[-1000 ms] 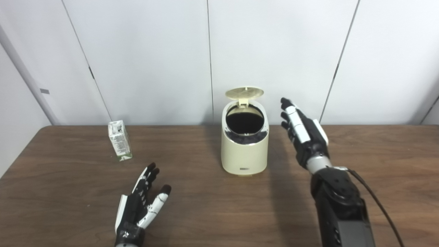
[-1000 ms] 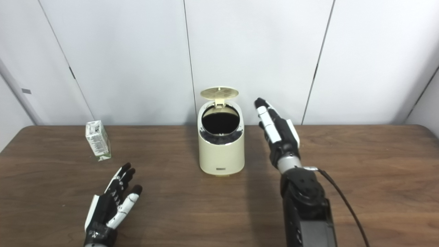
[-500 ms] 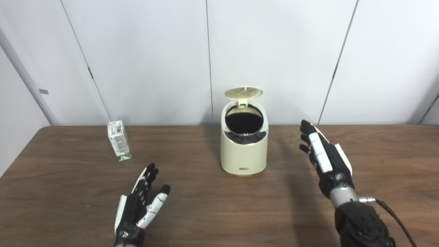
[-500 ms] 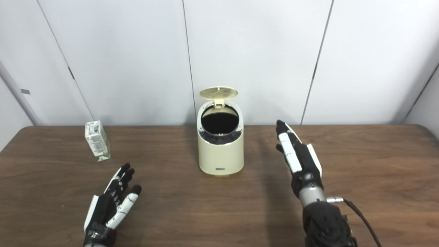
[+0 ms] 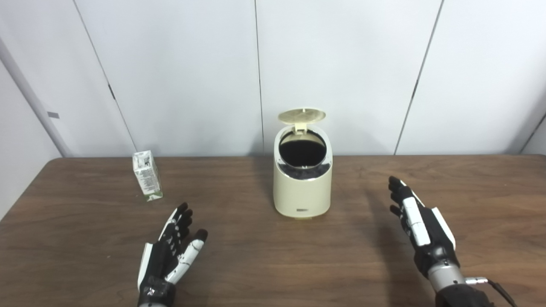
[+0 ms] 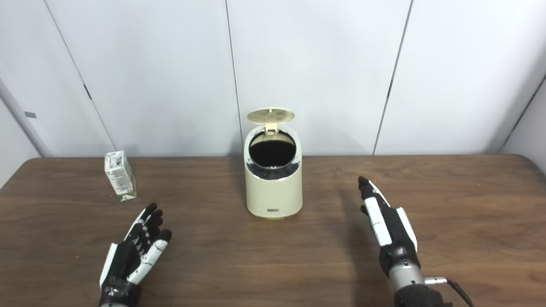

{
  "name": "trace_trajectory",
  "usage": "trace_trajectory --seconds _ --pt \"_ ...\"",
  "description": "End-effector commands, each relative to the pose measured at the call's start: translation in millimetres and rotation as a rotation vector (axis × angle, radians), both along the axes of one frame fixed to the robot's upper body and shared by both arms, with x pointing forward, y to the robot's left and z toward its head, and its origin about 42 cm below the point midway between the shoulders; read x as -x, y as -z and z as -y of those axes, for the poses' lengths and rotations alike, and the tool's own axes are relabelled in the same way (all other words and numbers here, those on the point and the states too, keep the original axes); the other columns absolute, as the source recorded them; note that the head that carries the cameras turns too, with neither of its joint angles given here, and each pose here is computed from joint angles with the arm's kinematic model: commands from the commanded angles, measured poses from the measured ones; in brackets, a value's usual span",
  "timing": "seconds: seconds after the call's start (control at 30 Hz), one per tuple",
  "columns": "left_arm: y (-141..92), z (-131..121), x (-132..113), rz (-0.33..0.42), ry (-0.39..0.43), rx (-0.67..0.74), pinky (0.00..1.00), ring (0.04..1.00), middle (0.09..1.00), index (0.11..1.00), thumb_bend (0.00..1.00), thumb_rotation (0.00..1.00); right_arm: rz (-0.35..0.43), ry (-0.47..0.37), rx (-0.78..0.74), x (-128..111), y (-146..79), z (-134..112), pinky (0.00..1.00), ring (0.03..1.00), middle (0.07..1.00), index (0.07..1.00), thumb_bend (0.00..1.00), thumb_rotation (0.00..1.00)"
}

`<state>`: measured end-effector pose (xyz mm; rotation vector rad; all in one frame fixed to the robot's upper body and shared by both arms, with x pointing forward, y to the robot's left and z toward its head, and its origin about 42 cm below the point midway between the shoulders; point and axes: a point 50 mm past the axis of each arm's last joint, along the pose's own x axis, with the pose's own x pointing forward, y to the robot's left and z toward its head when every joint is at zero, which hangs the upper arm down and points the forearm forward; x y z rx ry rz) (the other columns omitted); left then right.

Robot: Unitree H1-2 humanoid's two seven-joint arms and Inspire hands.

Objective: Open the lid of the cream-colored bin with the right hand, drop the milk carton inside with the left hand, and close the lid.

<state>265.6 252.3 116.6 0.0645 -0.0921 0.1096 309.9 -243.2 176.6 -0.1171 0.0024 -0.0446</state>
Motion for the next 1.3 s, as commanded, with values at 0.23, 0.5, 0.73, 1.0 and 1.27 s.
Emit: trace_trajectory --seconds 0.23,0.5,0.73,1.0,1.27 --pt "-20.0 -2.8 4.1 0.05 -0.008 -0.045 0.94 0.928 0.915 0.961 0.69 0.52 0.097 0.015 -0.094 5.6 2.0 6.0 0.94 0.957 0.946 0.93 0.67 0.95" --pt "-34.8 -0.8 6.2 0.082 -0.042 -0.048 0.97 0.925 0.894 0.95 0.72 0.47 0.106 0.017 -0.056 7.6 8.0 17.7 0.95 0.967 0.962 0.946 0.64 1.0" --pt "-42.2 -2.6 3.0 0.095 -0.072 -0.025 0.92 0.919 0.911 0.944 0.74 0.37 0.122 0.003 -0.046 6.3 11.0 29.9 0.96 0.981 0.981 0.96 0.62 1.0" --pt "-65.6 -21.7 -8.9 0.152 -0.18 -0.193 0.88 0.848 0.872 0.928 0.77 0.33 0.117 0.0 -0.054 10.6 3.7 30.1 0.92 0.961 0.961 0.941 0.62 0.98" --pt "-90.1 -47.9 -30.4 0.18 -0.271 -0.332 0.81 0.822 0.852 0.905 0.75 0.16 0.087 -0.005 -0.031 15.4 -7.9 27.3 0.88 0.935 0.935 0.915 0.61 0.99"
